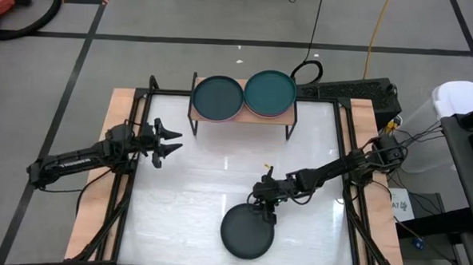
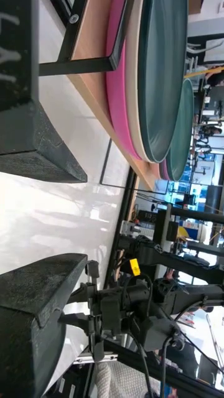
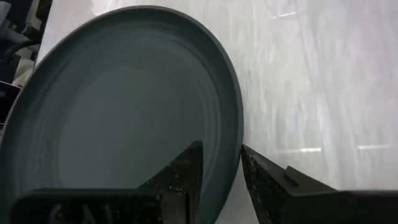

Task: Place and stack plates onto a shelf
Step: Stack the black plate on top of the dark blue plate on the shelf

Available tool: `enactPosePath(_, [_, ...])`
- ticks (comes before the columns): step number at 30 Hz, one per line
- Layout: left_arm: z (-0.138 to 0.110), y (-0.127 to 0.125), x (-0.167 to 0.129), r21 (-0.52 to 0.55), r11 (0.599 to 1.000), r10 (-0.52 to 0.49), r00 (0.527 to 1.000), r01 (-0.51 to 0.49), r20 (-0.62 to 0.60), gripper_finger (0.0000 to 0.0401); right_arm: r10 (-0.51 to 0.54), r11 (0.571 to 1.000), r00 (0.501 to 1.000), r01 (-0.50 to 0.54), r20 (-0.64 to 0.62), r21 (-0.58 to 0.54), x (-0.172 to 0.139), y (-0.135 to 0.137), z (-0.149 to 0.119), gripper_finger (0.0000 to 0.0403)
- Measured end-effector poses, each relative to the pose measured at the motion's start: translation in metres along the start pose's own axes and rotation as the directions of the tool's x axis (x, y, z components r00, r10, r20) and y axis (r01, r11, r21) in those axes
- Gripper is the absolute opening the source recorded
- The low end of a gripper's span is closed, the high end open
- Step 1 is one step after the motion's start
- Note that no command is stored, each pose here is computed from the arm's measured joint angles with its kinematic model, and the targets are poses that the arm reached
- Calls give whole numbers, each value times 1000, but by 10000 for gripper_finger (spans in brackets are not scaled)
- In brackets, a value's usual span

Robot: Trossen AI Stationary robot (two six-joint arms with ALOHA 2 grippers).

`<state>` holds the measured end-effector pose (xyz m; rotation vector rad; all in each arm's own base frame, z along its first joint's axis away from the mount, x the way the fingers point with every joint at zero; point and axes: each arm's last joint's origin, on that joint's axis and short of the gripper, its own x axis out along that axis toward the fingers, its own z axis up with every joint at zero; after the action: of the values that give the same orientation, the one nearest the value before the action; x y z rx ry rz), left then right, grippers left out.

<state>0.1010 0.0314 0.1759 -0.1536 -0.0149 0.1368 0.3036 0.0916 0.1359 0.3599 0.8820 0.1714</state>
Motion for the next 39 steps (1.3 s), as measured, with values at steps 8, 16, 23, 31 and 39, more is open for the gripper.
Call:
enactPosePath(8, [0, 0, 0, -4, 1000, 0, 1000, 0, -1, 200, -10, 1000, 1000, 10, -2, 4, 1, -2, 0, 94])
enactPosePath(16, [-2, 0, 0, -8, 1000, 2, 1000, -2, -17, 200, -19, 999, 1000, 19, -16, 28, 1, -4, -1, 93])
enactPosePath(23, [-2, 0, 0, -7, 1000, 2, 1000, -2, -16, 200, -34, 997, 998, 37, -50, 62, 2, -10, -14, 93])
enactPosePath(31, [-2, 0, 0, -7, 1000, 2, 1000, -3, -16, 200, -23, 999, 999, 24, -38, 25, 2, -9, -13, 46])
enactPosePath(39, [-2, 0, 0, -6, 1000, 3, 1000, -3, -17, 200, -3, 1000, 1000, 3, 1, 8, 2, -9, -8, 5])
